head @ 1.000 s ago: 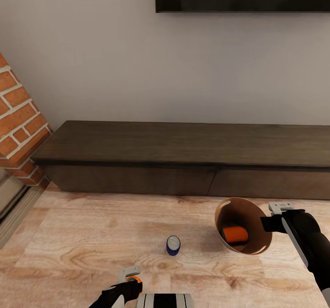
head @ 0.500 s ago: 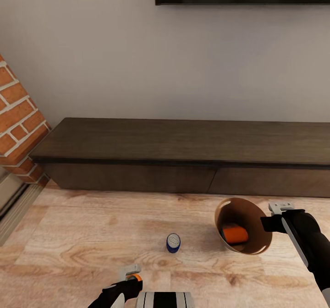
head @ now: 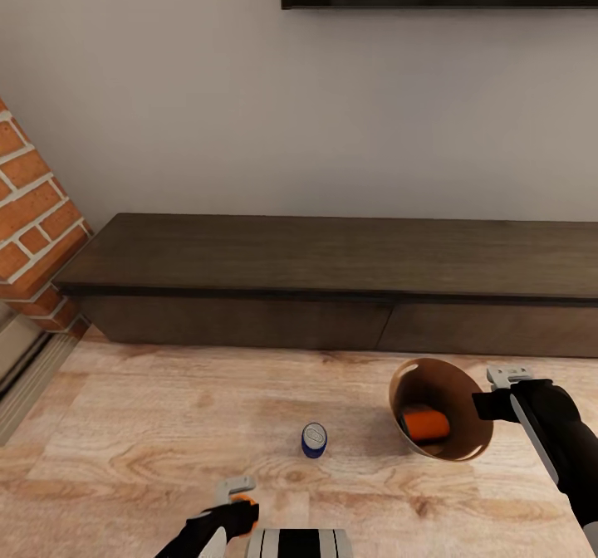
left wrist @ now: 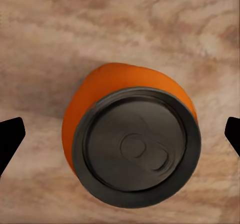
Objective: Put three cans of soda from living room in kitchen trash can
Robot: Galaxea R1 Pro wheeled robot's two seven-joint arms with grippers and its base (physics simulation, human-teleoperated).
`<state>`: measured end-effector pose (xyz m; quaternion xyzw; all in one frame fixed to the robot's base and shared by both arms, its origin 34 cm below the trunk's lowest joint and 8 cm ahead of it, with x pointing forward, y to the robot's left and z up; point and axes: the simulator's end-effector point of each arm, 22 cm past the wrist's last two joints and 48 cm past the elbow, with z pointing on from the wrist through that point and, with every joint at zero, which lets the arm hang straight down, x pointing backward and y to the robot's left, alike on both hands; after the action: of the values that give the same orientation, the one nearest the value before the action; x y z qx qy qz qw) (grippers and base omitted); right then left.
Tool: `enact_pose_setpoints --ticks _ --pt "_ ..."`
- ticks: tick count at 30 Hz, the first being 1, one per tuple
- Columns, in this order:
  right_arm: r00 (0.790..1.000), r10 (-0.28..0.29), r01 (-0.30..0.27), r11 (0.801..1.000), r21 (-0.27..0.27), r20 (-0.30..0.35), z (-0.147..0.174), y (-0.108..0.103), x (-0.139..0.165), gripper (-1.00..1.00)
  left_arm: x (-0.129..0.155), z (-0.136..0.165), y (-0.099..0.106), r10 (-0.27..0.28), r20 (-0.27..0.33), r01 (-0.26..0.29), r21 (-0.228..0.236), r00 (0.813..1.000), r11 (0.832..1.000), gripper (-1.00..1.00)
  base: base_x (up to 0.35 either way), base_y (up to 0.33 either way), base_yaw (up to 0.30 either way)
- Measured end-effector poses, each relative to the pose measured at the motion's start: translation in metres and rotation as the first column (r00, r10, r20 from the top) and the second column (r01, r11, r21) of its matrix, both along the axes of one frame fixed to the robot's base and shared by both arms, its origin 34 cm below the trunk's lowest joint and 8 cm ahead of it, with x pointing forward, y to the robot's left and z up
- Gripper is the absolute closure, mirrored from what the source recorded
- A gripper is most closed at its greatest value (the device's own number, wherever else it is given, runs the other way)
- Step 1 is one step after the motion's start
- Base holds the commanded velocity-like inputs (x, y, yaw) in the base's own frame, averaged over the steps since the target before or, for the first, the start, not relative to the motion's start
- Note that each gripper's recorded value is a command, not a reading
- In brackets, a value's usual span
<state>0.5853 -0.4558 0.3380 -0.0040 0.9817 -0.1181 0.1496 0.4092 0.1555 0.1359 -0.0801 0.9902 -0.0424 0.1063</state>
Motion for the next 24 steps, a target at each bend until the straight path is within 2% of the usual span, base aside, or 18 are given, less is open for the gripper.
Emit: enact_pose_setpoints --ticks 19,24 --pt "1.0 0.0 0.0 1.0 0.001 -0.027 -0.015 0.0 -0.004 1.0 -0.003 -0.009 0.001 0.001 -0.019 -0.001 0.002 1.0 1.0 -1.0 0.0 0.0 0.0" --pt "1.0 0.014 -0.014 1.0 -0.002 -0.008 -0.009 0.003 -0.005 1.0 -0.002 -0.009 0.001 0.001 -0.018 -0.001 0.001 1.0 1.0 -1.0 0.0 0.0 0.0"
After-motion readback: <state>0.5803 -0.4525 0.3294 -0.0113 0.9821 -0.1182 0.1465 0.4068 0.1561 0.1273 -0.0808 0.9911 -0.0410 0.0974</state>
